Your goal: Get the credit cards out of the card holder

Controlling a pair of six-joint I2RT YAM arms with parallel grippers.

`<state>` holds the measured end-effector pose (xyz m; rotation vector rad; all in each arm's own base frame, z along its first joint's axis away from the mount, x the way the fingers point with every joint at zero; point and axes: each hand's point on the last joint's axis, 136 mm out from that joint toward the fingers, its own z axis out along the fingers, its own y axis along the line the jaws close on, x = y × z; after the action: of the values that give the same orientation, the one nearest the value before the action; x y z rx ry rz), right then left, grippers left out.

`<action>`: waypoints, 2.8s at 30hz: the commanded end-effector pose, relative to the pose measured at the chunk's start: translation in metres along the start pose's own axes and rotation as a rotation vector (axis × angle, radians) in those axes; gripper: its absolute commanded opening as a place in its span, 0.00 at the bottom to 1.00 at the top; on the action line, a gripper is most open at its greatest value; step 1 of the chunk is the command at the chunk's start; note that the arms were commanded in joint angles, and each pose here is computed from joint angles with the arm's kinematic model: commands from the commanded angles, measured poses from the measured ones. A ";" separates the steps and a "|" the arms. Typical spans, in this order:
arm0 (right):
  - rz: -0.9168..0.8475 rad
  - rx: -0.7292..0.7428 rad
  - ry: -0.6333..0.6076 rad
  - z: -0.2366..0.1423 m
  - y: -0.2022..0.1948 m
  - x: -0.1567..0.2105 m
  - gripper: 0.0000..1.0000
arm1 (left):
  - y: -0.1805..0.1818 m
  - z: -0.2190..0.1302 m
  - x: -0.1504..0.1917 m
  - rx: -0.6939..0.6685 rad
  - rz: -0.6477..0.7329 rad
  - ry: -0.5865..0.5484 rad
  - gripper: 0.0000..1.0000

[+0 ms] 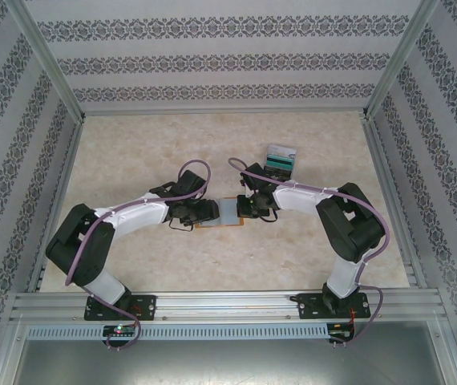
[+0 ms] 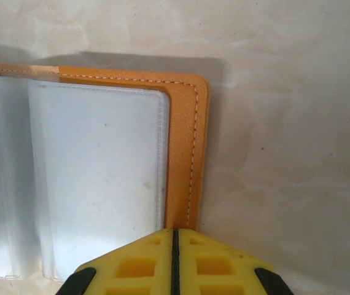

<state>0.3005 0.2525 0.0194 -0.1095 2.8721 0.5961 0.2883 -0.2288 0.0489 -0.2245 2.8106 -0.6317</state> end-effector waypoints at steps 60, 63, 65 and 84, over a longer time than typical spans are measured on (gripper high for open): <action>0.059 -0.074 -0.135 -0.040 0.004 -0.030 0.06 | -0.072 -0.008 -0.007 0.163 0.149 0.004 0.54; 0.062 -0.130 -0.142 -0.043 0.019 -0.033 0.08 | -0.040 -0.015 -0.013 0.099 0.104 -0.038 0.45; 0.051 -0.164 -0.139 -0.044 0.030 -0.034 0.11 | -0.021 -0.017 -0.015 0.074 0.064 -0.053 0.38; 0.123 -0.352 0.035 -0.004 0.065 -0.021 0.19 | 0.017 0.021 -0.006 0.020 -0.020 0.027 0.05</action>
<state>0.3123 0.2969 0.0469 0.0136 2.8069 1.0402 0.2954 -0.2201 0.0266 -0.2280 2.8365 -0.6633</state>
